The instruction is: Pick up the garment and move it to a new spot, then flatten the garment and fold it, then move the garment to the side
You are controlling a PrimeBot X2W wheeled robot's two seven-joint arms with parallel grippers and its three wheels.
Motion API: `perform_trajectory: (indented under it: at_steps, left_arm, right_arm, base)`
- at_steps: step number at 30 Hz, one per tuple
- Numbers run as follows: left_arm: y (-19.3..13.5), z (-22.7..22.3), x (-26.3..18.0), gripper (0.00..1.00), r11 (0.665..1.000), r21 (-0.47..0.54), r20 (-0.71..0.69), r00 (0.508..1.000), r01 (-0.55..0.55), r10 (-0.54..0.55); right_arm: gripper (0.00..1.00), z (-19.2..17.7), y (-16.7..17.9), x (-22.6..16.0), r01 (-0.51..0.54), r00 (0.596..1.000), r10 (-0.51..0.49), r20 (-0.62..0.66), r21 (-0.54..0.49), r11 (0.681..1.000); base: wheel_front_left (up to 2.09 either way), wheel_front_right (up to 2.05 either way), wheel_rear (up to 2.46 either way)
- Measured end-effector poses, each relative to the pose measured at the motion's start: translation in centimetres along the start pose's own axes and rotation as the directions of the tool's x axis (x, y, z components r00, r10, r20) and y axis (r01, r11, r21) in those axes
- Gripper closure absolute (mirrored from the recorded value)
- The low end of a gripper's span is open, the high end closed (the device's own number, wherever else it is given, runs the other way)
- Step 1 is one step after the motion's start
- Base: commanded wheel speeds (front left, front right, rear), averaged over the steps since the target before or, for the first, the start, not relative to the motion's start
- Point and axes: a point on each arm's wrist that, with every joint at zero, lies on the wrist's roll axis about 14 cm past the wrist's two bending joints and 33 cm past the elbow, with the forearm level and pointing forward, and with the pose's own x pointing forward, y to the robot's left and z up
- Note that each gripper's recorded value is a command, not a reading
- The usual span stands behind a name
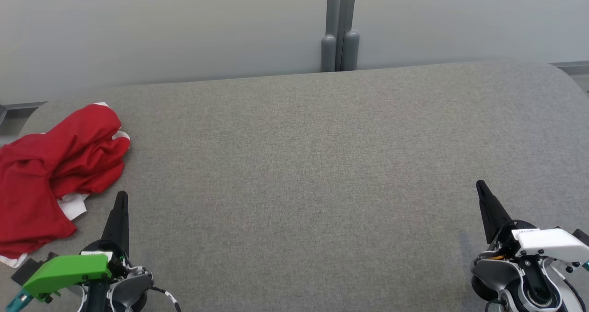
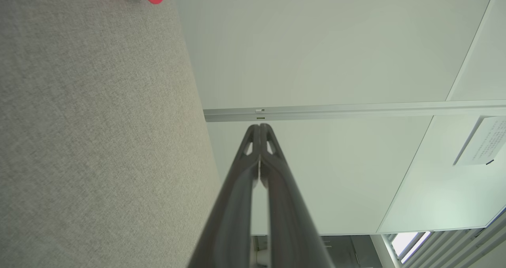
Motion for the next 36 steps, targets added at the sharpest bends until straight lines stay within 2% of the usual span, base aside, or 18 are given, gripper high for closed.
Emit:
perform_trajectory:
  at_steps: [1,2,6,11,18,23,30,36]
  left_arm:
    - [0.0,0.0,0.0,1.00,1.000,0.000,0.000,1.000,0.000,0.000]
    - [0.2,0.0,-0.1,0.00,1.000,-0.001,0.000,1.000,-0.005,0.005]
    - [2.2,-0.3,-0.9,0.00,0.998,-0.011,-0.001,0.998,-0.065,0.065]
    - [2.4,-0.8,-1.0,0.00,0.997,-0.009,-0.003,0.997,-0.071,0.071]
    - [2.6,-1.6,-1.0,0.00,0.997,0.014,-0.010,0.997,-0.077,0.077]
    - [3.0,-2.1,-1.0,0.00,0.992,0.083,-0.017,0.996,-0.091,0.093]
    - [3.0,-2.2,-0.7,0.00,0.975,0.203,-0.012,0.996,-0.088,0.092]
    - [2.8,-2.2,-0.6,0.00,0.947,0.310,-0.010,0.996,-0.079,0.086]
  right_arm:
    - [1.00,0.0,0.0,0.0,0.000,1.000,0.000,0.000,0.000,1.000]
    - [0.00,0.0,-0.2,-0.1,0.005,1.000,-0.005,0.000,0.001,1.000]
    - [0.00,-0.3,-2.2,-1.0,0.064,0.998,-0.064,0.001,0.014,0.998]
    - [0.00,-0.6,-2.2,-1.1,0.067,0.998,-0.067,0.005,0.005,0.998]
    - [0.00,-0.8,-2.3,-1.2,0.071,0.997,-0.071,0.012,-0.069,0.995]
    - [0.00,-1.1,-1.9,-1.1,0.060,0.998,-0.060,0.008,-0.159,0.985]
    - [0.00,-1.5,-1.0,-0.9,0.030,1.000,-0.031,0.002,-0.314,0.949]
    - [0.00,-2.1,-0.3,-0.8,-0.004,1.000,-0.007,-0.021,-0.461,0.888]
  base:
    - [0.00,0.00,0.00]
    - [0.00,0.00,0.00]
    - [0.00,0.00,0.00]
    - [0.00,0.00,0.00]
    - [0.00,0.00,0.00]
    - [0.00,0.00,0.00]
    - [0.00,0.00,0.00]
    - [0.00,0.00,0.00]
